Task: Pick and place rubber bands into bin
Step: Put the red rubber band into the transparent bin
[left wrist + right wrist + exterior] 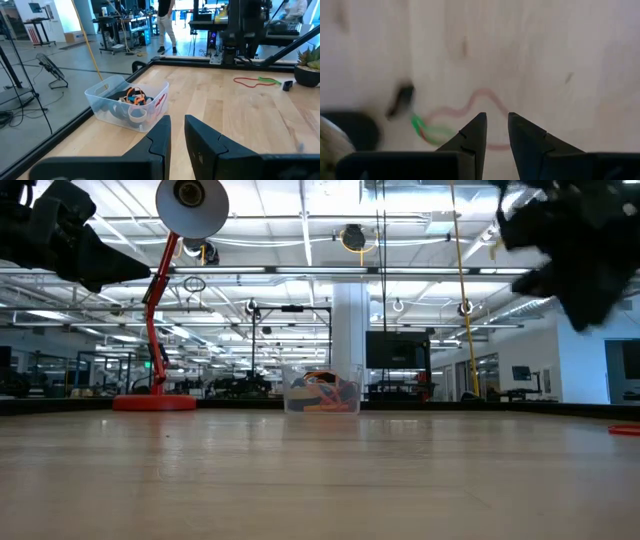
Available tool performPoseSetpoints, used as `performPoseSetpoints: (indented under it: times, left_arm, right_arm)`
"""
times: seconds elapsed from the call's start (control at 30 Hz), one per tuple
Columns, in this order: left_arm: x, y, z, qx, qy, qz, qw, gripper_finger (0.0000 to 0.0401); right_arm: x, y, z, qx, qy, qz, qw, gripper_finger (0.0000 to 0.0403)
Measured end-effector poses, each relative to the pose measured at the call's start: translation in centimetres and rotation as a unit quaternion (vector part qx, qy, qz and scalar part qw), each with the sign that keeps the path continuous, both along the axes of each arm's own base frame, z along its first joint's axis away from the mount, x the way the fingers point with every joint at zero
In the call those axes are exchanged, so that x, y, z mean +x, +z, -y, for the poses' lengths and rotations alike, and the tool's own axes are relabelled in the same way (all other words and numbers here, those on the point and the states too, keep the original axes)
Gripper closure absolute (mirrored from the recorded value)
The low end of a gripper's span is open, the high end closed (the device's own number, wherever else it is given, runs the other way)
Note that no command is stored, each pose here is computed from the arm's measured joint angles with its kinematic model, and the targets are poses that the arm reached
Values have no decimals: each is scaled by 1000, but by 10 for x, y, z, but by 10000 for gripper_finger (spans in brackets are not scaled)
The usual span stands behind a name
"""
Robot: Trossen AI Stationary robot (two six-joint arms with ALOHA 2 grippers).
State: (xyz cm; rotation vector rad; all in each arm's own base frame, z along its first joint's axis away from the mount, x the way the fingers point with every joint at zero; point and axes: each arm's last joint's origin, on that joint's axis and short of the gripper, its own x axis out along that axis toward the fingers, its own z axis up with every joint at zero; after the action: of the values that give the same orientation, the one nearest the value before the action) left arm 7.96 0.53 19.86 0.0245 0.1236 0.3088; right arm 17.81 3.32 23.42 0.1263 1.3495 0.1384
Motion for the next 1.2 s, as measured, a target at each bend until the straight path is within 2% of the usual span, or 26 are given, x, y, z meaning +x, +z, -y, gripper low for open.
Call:
performPoseSetpoints:
  times: [0.17,0.33,1.2]
  left_arm:
    - [0,0,0,1,0,0,1000,339]
    - [0,0,0,1,1,0,1000,338]
    - [0,0,-1,2,13,0,1000,339]
  right_arm:
    - [-19,-46,-13,-15,74,-47,996,330]
    - [-12,-46,-22,-68,70,-48,994,330]
    - [6,-85,-31,-92,82,-144,982,330]
